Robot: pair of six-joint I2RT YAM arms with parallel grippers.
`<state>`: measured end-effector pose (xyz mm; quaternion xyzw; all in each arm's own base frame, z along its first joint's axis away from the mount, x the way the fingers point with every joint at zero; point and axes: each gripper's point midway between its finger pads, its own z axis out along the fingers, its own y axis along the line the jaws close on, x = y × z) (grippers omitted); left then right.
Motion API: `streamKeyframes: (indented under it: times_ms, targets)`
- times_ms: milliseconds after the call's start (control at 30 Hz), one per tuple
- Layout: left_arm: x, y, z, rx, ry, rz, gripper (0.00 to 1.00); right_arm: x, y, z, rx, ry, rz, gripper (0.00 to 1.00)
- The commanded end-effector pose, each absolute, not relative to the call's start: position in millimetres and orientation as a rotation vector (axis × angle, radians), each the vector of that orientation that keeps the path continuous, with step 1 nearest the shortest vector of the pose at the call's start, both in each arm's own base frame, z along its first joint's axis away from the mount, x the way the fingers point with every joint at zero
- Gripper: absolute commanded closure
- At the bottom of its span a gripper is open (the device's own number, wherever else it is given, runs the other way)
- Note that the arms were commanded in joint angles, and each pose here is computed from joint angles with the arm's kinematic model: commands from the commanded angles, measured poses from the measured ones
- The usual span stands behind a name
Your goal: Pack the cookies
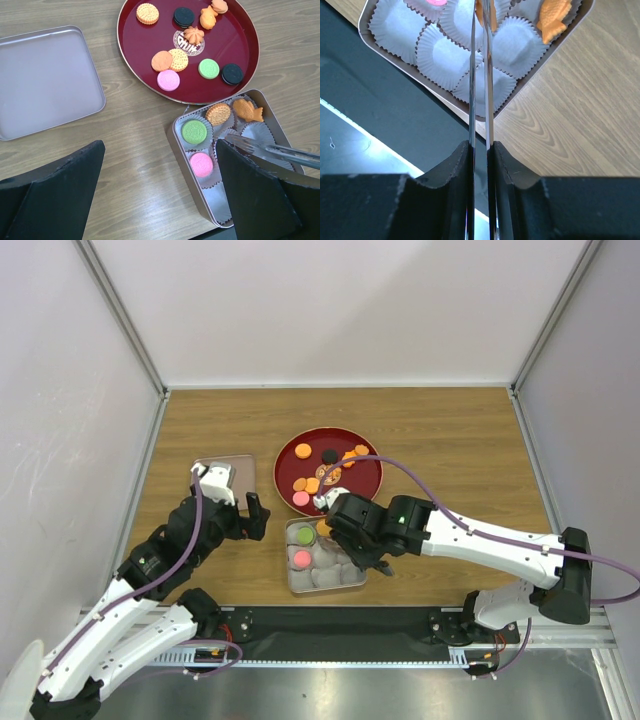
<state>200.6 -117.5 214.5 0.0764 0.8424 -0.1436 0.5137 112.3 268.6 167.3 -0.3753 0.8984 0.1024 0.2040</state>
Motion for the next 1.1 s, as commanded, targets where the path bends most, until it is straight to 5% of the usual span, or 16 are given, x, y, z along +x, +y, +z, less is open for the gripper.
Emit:
streamKeyframes:
  times_ms: [0,800,1067]
  targets:
    - [203,-121,223,0.177,2.001,-0.363,0.00,112,283,169,-1.031,2.482,0.344,0.74]
    - [202,-122,223,0.182,2.002,-0.370,0.00,119,288,190,-1.003,2.426,0.346,0.57]
    - [202,-122,224,0.181,1.998,-0.372,0.00,187,272,217,-0.745,2.379,0.252,0.56]
